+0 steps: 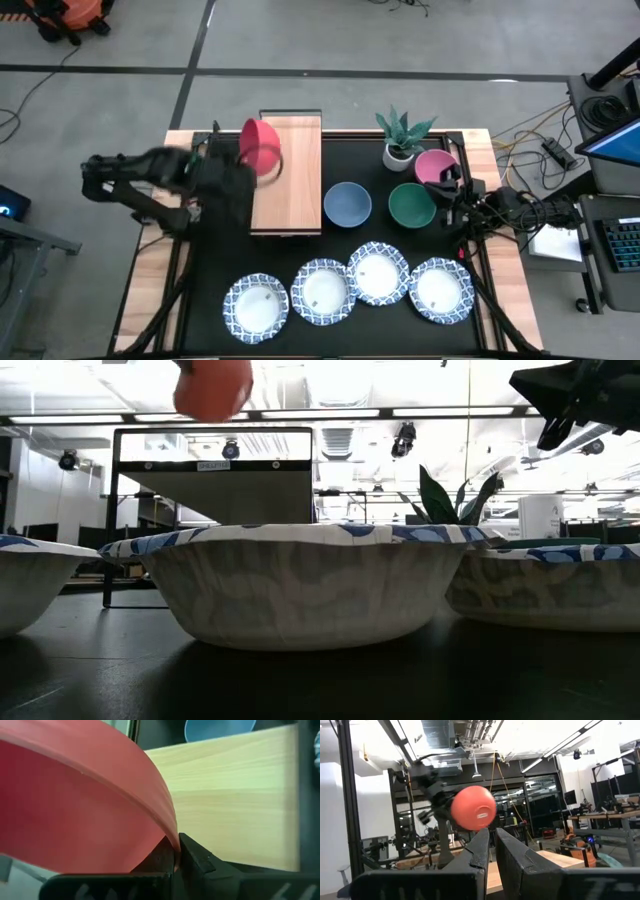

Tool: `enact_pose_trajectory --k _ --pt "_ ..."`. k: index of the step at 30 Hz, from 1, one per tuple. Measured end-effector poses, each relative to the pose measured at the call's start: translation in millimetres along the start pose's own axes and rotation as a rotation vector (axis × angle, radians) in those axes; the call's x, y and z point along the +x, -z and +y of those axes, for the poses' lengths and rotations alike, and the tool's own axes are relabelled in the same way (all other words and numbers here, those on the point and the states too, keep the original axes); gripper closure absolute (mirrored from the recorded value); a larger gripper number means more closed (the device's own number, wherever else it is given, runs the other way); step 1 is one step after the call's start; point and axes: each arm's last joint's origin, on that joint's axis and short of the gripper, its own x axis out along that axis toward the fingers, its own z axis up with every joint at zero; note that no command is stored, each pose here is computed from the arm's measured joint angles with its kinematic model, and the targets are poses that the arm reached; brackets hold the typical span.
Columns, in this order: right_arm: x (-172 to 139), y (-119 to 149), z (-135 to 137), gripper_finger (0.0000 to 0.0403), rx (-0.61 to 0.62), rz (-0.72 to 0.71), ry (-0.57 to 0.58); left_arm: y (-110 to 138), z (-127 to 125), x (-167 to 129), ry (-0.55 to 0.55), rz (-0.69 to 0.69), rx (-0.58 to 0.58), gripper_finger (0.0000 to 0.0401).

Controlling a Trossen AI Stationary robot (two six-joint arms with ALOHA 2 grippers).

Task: Place and stack bowls onto a shelf
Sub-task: Put the orange bowl on the shelf

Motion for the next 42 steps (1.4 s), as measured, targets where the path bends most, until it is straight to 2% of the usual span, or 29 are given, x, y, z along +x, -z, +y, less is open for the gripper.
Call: enact_pose_trajectory --k 7,12,20,29,32,42 --pt "0 1 0 0.0380 -0.002 0.008 0.000 3 57 46 0.079 0.109 -0.023 0.0401" --pt "0 1 0 0.0380 -0.007 0.009 0.001 2 78 81 0.156 0.165 -0.055 0.0401" --pt "0 1 0 0.0380 -0.015 0.010 0.001 -8 76 122 0.205 0.264 0.002 0.0401" --pt "0 1 0 0.0380 -0.015 0.011 0.001 -12 73 145 0.215 0.316 0.036 0.0398" --pt "0 1 0 0.0380 -0.018 0.011 0.001 -14 74 149 0.177 0.324 0.048 0.0384" --pt "0 1 0 0.0380 -0.020 0.011 0.001 -19 76 154 0.162 0.286 0.073 0.0327"
